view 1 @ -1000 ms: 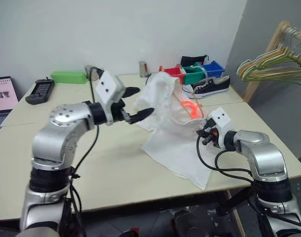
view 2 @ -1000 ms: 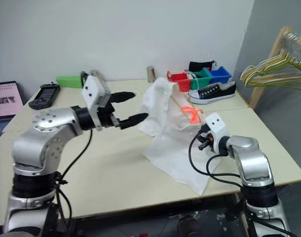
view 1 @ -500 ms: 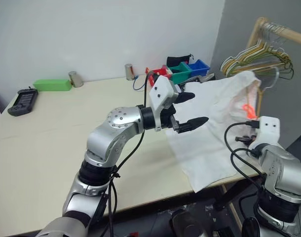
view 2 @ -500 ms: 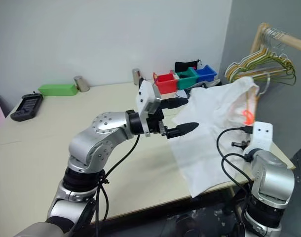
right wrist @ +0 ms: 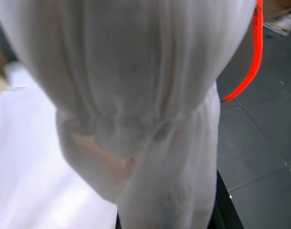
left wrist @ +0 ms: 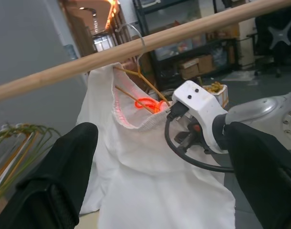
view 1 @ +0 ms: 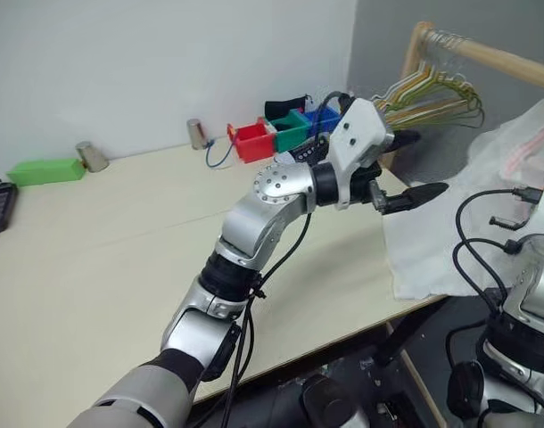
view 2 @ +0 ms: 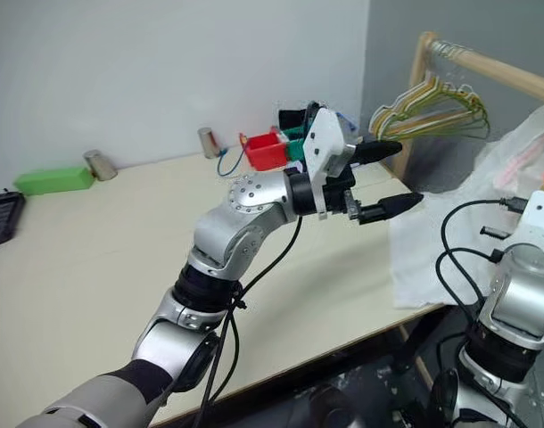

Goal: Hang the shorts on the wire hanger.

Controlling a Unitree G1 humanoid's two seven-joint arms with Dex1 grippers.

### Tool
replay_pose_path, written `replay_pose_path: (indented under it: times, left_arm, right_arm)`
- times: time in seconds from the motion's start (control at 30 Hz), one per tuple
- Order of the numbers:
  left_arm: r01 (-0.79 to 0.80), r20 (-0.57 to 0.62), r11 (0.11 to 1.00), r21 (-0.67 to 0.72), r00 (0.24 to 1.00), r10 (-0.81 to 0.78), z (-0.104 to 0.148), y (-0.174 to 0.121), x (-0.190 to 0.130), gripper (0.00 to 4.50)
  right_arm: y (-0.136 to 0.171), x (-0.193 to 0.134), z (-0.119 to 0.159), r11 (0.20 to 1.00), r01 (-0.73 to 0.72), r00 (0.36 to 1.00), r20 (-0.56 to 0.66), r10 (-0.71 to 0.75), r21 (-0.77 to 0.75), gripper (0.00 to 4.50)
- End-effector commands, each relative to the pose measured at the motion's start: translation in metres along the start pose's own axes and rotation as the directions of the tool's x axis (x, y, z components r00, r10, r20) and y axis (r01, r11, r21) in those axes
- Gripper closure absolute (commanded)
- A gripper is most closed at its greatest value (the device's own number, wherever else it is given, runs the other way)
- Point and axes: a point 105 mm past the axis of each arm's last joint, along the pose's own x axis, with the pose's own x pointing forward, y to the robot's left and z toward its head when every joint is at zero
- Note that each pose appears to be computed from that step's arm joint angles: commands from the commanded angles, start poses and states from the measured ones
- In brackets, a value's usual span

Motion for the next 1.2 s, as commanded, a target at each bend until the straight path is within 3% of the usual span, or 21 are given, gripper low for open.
replay_pose_path:
  times: [0.03, 0.2, 0.47, 0.77, 0.8, 0.93, 1.2]
  left_arm:
    - [0.0, 0.035, 0.999, 0.04, 0.999, -0.002, 0.013, 0.0, 0.0, 0.04]
    - [-0.022, 0.026, 0.999, 0.037, 0.999, 0.021, 0.012, 0.0, -0.007, 0.04]
    - [-0.06, 0.021, 0.997, 0.048, 0.998, 0.059, 0.015, 0.004, -0.011, 0.04]
    - [-0.08, -0.014, 0.994, 0.072, 0.997, 0.081, 0.007, 0.01, -0.019, 0.04]
    - [-0.087, -0.018, 0.993, 0.077, 0.996, 0.089, 0.007, 0.012, -0.02, 0.0]
    - [-0.094, -0.018, 0.992, 0.082, 0.995, 0.096, 0.009, 0.017, -0.022, 0.0]
    - [-0.083, -0.016, 0.993, 0.084, 0.996, 0.085, 0.008, 0.015, -0.022, 0.0]
  right_arm:
    - [0.001, 0.002, 0.021, 0.996, 0.002, 0.998, 0.057, -0.007, 0.084, 4.5]
    - [0.008, 0.01, 0.012, 0.977, -0.038, 0.998, -0.042, 0.048, 0.212, 4.5]
    - [0.0, 0.019, 0.029, 0.979, -0.043, 0.998, -0.027, 0.049, 0.201, 4.5]
    - [0.019, 0.017, 0.011, 0.961, -0.081, 0.987, -0.114, 0.114, 0.263, 4.5]
    - [0.019, 0.016, 0.009, 0.962, -0.079, 0.986, -0.124, 0.114, 0.262, 3.98]
    - [0.017, 0.014, 0.01, 0.97, -0.075, 0.99, -0.102, 0.101, 0.23, 3.09]
    - [0.014, -0.007, 0.04, 0.999, -0.028, 0.993, 0.117, 0.032, -0.032, 1.03]
